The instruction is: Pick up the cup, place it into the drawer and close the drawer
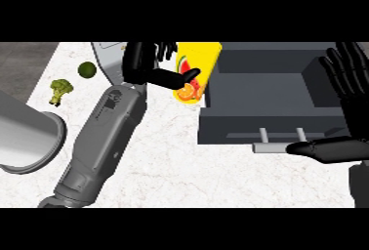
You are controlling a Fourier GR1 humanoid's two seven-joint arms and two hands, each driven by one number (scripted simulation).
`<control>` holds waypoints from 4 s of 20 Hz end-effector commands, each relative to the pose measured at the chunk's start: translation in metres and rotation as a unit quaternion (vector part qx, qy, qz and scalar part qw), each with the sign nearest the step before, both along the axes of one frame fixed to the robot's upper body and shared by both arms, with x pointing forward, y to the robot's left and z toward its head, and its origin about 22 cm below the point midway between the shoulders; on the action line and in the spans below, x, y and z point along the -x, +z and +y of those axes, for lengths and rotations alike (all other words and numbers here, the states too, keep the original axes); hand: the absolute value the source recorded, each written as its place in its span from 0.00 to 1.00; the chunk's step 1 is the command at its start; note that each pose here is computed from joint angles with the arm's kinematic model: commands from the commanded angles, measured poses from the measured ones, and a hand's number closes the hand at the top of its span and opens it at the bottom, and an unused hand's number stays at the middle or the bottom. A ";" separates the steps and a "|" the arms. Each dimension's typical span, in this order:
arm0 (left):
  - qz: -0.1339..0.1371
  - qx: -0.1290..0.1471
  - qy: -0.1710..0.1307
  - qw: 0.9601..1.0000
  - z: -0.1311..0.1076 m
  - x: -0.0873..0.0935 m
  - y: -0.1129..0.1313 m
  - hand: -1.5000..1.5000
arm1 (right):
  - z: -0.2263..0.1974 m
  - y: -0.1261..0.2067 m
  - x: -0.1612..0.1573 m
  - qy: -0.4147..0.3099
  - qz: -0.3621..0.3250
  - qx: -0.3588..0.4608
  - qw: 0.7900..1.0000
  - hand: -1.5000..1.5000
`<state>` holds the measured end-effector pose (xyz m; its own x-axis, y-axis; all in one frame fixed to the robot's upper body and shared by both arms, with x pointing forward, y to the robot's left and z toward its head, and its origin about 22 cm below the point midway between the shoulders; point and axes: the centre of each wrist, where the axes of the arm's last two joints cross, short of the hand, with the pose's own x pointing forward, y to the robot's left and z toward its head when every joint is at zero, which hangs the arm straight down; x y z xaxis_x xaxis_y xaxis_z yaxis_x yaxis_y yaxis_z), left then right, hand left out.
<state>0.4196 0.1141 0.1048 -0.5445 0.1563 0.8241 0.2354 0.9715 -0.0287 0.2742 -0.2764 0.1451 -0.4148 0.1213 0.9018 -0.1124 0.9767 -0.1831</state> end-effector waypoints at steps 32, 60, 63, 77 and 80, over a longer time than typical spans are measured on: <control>0.174 -0.158 0.011 0.972 -0.074 -0.017 0.007 0.00 | 0.048 0.022 -0.025 0.153 -0.034 -0.011 0.988 0.00; 0.131 0.054 0.004 0.990 -0.056 -0.009 -0.019 0.00 | 0.071 -0.101 -0.026 0.207 0.161 0.402 0.877 0.00; 0.123 0.057 0.000 0.991 -0.037 -0.015 -0.012 0.00 | 0.070 -0.132 -0.041 0.210 0.174 0.432 0.859 0.00; 0.127 0.076 -0.017 0.989 0.020 -0.001 -0.036 0.00 | 0.028 -0.119 -0.133 0.097 0.137 0.362 0.917 1.00; 0.127 0.070 -0.007 0.989 0.042 0.002 -0.043 0.00 | 0.000 -0.102 -0.142 0.059 0.117 0.339 0.932 1.00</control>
<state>0.4219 0.1350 0.0698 -0.3157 0.2950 0.9018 0.2199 0.9473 -0.2329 0.4019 -0.2546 0.0233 -0.2553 0.6879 0.6795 -0.4236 0.5521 -0.7181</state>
